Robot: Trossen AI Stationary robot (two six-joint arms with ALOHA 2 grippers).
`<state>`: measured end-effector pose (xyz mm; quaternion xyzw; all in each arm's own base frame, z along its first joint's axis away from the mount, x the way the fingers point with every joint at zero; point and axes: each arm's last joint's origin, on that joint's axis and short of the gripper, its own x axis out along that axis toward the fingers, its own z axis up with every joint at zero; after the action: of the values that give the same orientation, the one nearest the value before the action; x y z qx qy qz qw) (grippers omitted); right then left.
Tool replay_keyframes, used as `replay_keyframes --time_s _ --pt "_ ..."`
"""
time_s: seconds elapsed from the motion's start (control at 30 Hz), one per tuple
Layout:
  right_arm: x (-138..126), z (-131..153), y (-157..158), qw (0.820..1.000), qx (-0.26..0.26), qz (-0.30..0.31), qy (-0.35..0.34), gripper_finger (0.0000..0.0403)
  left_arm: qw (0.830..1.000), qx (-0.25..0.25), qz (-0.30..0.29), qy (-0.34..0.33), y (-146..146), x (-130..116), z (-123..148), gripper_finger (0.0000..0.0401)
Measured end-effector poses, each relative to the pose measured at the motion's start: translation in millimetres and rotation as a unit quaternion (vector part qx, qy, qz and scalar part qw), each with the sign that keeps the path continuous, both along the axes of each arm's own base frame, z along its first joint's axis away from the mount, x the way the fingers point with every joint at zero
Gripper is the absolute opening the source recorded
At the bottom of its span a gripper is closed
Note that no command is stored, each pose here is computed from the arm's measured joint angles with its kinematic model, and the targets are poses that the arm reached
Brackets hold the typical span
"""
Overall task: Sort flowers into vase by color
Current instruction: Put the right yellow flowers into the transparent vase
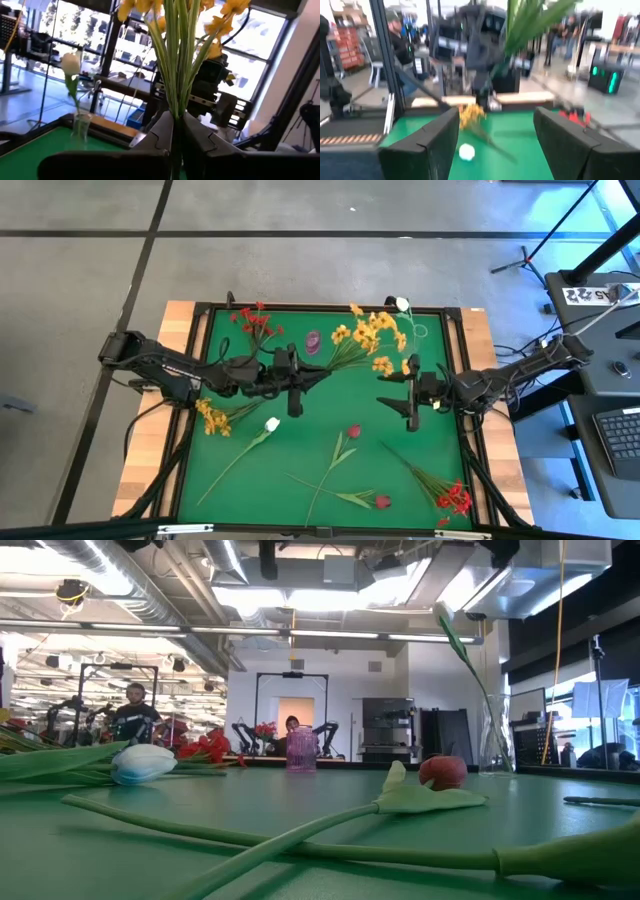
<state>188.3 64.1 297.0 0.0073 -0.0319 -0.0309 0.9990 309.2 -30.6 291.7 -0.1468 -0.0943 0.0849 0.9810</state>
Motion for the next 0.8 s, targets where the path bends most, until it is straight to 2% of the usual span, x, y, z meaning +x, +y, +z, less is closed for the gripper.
replay_keyframes --time_s 0.2,0.3,0.43,0.63,0.8 --pt "12 11 4 0.995 -0.037 -0.014 -0.092 0.0255 1.000 -0.003 -0.013 -0.027 -7 -2 5 0.0015" --pt "19 12 0 0.992 -0.040 -0.032 -0.115 0.0255 0.999 -0.005 -0.018 -0.039 -10 -3 7 0.0015" --pt "29 7 -9 0.991 -0.036 -0.050 -0.116 0.0255 0.999 -0.006 -0.031 -0.038 -18 -2 5 0.0015" --pt "43 -2 -22 0.994 -0.001 0.000 -0.112 0.0255 0.998 -0.004 -0.035 -0.044 -23 5 -4 0.0015" --pt "50 -4 -27 0.992 0.013 0.018 -0.127 0.0255 0.999 -0.004 -0.034 -0.043 -24 13 -15 0.0015"
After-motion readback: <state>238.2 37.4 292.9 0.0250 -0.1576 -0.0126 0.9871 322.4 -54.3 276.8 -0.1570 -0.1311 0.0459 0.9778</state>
